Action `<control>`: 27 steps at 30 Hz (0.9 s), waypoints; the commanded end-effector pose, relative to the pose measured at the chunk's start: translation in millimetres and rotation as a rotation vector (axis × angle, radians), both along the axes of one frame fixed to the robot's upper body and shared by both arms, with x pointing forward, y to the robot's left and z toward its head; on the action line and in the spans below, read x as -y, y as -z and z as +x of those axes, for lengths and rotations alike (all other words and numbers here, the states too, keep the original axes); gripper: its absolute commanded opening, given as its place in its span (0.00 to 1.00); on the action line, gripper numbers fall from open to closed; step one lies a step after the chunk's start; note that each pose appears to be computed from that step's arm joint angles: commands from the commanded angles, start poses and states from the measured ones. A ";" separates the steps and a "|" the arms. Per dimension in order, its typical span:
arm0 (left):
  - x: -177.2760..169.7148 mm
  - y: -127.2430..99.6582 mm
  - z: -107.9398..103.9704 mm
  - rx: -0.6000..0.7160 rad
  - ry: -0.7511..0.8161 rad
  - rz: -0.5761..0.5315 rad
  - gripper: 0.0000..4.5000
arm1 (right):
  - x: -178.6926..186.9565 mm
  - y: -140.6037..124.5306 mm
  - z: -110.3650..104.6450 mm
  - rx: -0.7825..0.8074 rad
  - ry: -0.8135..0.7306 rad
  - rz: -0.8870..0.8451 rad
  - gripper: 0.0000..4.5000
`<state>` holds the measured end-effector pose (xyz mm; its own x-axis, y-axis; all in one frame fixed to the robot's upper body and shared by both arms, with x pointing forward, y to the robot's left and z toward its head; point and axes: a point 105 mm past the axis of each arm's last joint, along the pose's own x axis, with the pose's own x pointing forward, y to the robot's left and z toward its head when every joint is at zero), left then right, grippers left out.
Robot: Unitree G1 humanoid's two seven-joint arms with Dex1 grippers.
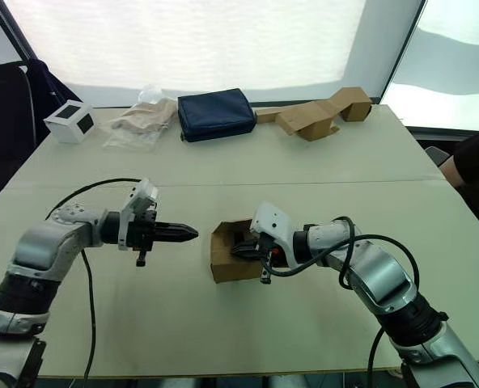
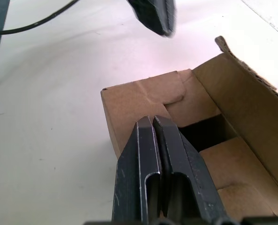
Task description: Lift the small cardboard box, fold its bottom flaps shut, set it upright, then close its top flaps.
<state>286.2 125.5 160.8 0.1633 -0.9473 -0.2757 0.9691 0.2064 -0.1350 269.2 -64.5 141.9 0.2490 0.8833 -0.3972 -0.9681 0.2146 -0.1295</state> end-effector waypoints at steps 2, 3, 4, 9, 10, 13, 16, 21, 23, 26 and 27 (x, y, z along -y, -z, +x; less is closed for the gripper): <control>18.3 -11.9 -16.2 0.015 0.037 -0.053 0.02 | -1.2 -7.9 0.7 0.033 -0.012 0.022 0.00; 20.6 -10.1 -17.6 0.008 0.040 -0.056 0.02 | -1.2 -8.2 0.9 0.034 -0.013 0.021 0.00; 22.5 -7.4 -19.4 0.003 0.045 -0.052 0.02 | -1.0 -8.6 1.1 0.036 -0.014 0.020 0.00; 33.4 2.8 -26.9 -0.016 0.077 -0.052 0.02 | 1.1 -11.0 0.7 0.043 -0.014 0.014 0.00; 34.6 4.5 -27.6 -0.019 0.080 -0.053 0.02 | 1.6 -11.3 0.8 0.045 -0.011 0.013 0.00; 35.6 7.9 -28.5 -0.025 0.082 -0.050 0.02 | 1.9 -12.0 0.9 0.048 -0.008 0.014 0.00; 36.2 13.0 -29.4 -0.030 0.085 -0.039 0.02 | 1.5 -13.6 0.3 0.054 -0.008 0.018 0.00; 35.5 21.5 -23.9 -0.022 0.071 -0.014 0.02 | -0.5 -24.7 -0.5 0.071 -0.017 0.043 0.00; 35.7 23.0 -22.5 -0.022 0.068 -0.014 0.02 | -2.0 -38.7 -3.5 0.067 -0.032 0.091 0.00; 36.6 23.5 -20.7 -0.021 0.063 -0.019 0.02 | -2.0 -56.5 -6.6 0.057 -0.048 0.156 0.00; 37.2 23.6 -20.4 -0.021 0.062 -0.022 0.02 | -1.7 -65.5 -5.6 0.058 -0.044 0.198 0.00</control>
